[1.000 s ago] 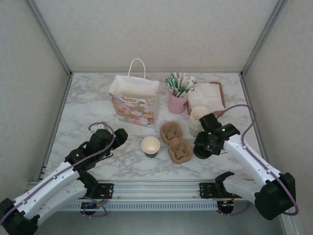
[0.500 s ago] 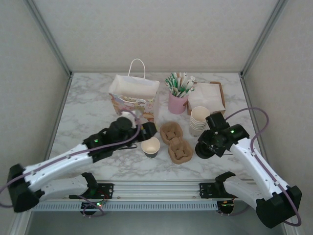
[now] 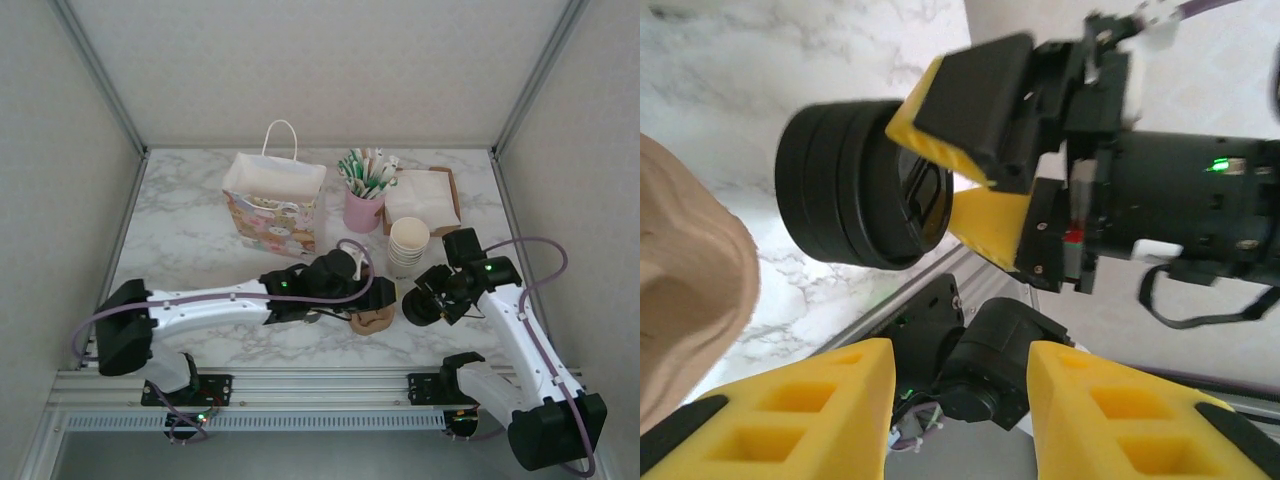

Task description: Pack the takeout coffee

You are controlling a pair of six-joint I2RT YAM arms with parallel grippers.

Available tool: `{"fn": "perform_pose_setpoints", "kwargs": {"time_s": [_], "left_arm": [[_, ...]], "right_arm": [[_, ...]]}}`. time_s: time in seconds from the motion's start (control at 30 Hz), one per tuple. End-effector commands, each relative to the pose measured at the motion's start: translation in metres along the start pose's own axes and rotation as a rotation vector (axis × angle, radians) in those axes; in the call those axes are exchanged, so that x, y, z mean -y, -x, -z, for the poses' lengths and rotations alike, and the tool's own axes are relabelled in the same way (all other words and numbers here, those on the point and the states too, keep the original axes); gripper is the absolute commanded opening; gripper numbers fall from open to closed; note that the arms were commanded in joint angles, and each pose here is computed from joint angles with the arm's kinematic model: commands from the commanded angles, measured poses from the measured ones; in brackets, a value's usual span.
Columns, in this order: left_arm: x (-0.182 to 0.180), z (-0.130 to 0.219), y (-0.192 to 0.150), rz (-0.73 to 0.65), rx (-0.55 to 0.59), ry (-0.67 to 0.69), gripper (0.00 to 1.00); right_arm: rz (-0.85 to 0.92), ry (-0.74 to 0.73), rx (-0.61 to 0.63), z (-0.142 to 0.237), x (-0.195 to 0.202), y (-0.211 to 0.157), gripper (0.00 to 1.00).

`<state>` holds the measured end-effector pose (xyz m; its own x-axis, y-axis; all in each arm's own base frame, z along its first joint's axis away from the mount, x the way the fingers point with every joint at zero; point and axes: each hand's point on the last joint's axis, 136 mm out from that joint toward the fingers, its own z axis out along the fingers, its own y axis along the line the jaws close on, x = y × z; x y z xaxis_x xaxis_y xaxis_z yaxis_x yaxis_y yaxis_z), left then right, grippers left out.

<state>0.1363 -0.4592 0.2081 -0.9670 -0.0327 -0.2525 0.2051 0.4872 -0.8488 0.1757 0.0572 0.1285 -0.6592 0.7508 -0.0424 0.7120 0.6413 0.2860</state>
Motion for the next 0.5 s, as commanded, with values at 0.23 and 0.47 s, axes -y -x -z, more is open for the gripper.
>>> {"fn": "perform_pose_setpoints", "kwargs": {"time_s": [0.23, 0.47], "left_arm": [[-0.002, -0.057, -0.038, 0.087, -0.123, 0.003, 0.18], [-0.01, -0.069, -0.031, 0.09, -0.075, 0.03, 0.19]], "right_arm": [[-0.083, 0.025, -0.032, 0.0, 0.006, -0.002, 0.71], [-0.122, 0.056, -0.052, 0.002, 0.006, -0.005, 0.72]]}}
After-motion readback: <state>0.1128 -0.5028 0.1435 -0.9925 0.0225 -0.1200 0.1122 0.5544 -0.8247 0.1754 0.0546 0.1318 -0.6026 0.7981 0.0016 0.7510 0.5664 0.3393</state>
